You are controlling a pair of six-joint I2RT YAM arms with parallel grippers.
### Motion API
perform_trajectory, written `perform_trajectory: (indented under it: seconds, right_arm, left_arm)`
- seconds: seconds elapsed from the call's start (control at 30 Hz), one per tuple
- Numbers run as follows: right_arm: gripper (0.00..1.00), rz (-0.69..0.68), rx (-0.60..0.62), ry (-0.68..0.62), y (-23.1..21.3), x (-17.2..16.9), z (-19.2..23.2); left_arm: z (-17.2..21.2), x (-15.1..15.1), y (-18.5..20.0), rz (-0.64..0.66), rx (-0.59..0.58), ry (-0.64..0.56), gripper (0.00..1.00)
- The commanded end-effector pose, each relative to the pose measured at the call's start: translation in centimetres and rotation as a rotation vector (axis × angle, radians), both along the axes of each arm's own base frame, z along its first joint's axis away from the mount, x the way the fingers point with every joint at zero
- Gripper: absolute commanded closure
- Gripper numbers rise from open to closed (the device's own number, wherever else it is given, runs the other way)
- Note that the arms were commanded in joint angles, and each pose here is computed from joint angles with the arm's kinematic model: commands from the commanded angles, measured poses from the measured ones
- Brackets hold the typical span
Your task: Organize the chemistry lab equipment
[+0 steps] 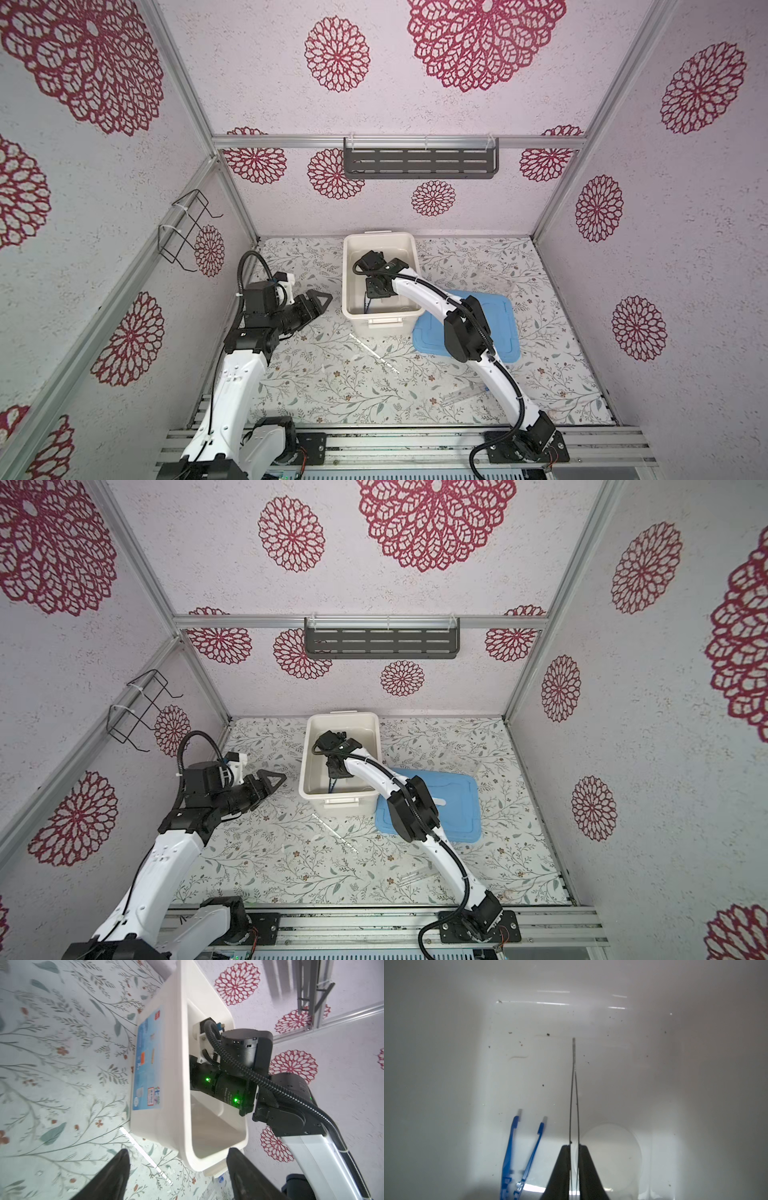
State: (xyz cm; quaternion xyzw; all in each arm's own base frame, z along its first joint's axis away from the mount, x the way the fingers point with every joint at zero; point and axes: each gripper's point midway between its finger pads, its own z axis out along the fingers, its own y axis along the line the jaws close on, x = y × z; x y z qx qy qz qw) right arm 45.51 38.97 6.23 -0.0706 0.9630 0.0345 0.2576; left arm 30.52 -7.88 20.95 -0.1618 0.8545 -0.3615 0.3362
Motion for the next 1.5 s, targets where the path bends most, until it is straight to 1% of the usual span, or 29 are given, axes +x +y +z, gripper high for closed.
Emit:
perform_trajectory:
  seconds: [0.0, 0.17, 0.3, 0.43, 0.5, 0.63, 0.77, 0.8, 0.87, 0.9, 0.93, 0.97, 1.07, 1.1, 1.13, 1.2, 1.3, 1.47]
  right_arm:
    - [0.8, -0.003, 0.03, -0.053, 0.0, 1.1, 2.4]
    - [0.68, 0.025, 0.066, -0.129, 0.4, 1.8, 6.1]
    - [0.66, 0.073, 0.084, -0.211, 0.6, 2.2, 10.1]
    - [0.65, 0.132, 0.136, -0.3, 0.5, 1.4, 16.6]
    - [0.65, 0.175, 0.145, -0.344, 0.3, 0.4, 19.7]
    - [0.65, 0.284, 0.124, -0.428, -0.4, -3.3, 25.1]
    - [0.65, 0.401, 0.098, -0.475, -0.8, -8.3, 27.6]
    - [0.65, 0.456, 0.079, -0.489, -0.6, -10.2, 27.8]
    - [0.64, 0.609, 0.007, -0.515, 0.4, -14.2, 27.5]
    - [0.62, 0.693, -0.041, -0.525, 0.8, -16.7, 27.2]
    - [0.59, 0.726, -0.078, -0.522, 0.6, -18.5, 26.8]
    - [0.59, 0.757, -0.083, -0.499, 0.4, -20.1, 26.2]
    - [0.58, 0.921, -0.012, -0.342, 0.4, -26.2, 22.5]
    - [0.58, 0.996, 0.006, -0.286, 0.5, -29.0, 20.6]
    - [0.57, 1.03, 0.008, -0.242, 0.3, -30.7, 18.8]
    - [0.57, 1.033, -0.007, -0.171, -0.5, -32.4, 15.7]
    - [0.58, 1.003, -0.028, -0.106, -1.7, -33.1, 11.7]
    - [0.57, 0.948, -0.023, -0.09, -2.8, -32.6, 7.1]
  left_arm:
    - [-2.4, -1.7, 1.8, 0.05, 0.104, 0.076, 0.22]
    - [-3.9, -2.4, 3.7, 0.132, 0.154, 0.144, 0.22]
    - [-4.8, -3.5, 6.0, 0.213, 0.243, 0.208, 0.21]
    - [-5.3, -4.1, 6.6, 0.231, 0.254, 0.23, 0.21]
    - [-5.6, -4.1, 6.6, 0.242, 0.245, 0.234, 0.21]
    - [-5.8, -3.8, 6.6, 0.267, 0.215, 0.229, 0.21]
    - [-5.7, -3.4, 7.0, 0.299, 0.204, 0.217, 0.21]
    - [-5.8, -3.3, 6.9, 0.301, 0.201, 0.214, 0.21]
    - [-6.0, -3.0, 6.9, 0.305, 0.189, 0.216, 0.21]
    - [-6.3, -2.9, 6.8, 0.304, 0.183, 0.22, 0.21]
    - [-6.6, -2.8, 6.7, 0.304, 0.172, 0.226, 0.21]
    - [-6.8, -2.7, 6.6, 0.3, 0.158, 0.23, 0.21]
    - [-7.7, -2.5, 6.1, 0.289, 0.122, 0.244, 0.21]
    - [-8.0, -2.4, 6.1, 0.288, 0.118, 0.25, 0.22]
    - [-8.3, -2.4, 6.1, 0.286, 0.119, 0.255, 0.22]
    - [-8.5, -2.3, 6.1, 0.29, 0.117, 0.256, 0.22]
    - [-8.7, -2.0, 6.0, 0.293, 0.099, 0.252, 0.22]
    - [-9.3, -1.6, 5.5, 0.288, 0.053, 0.262, 0.22]
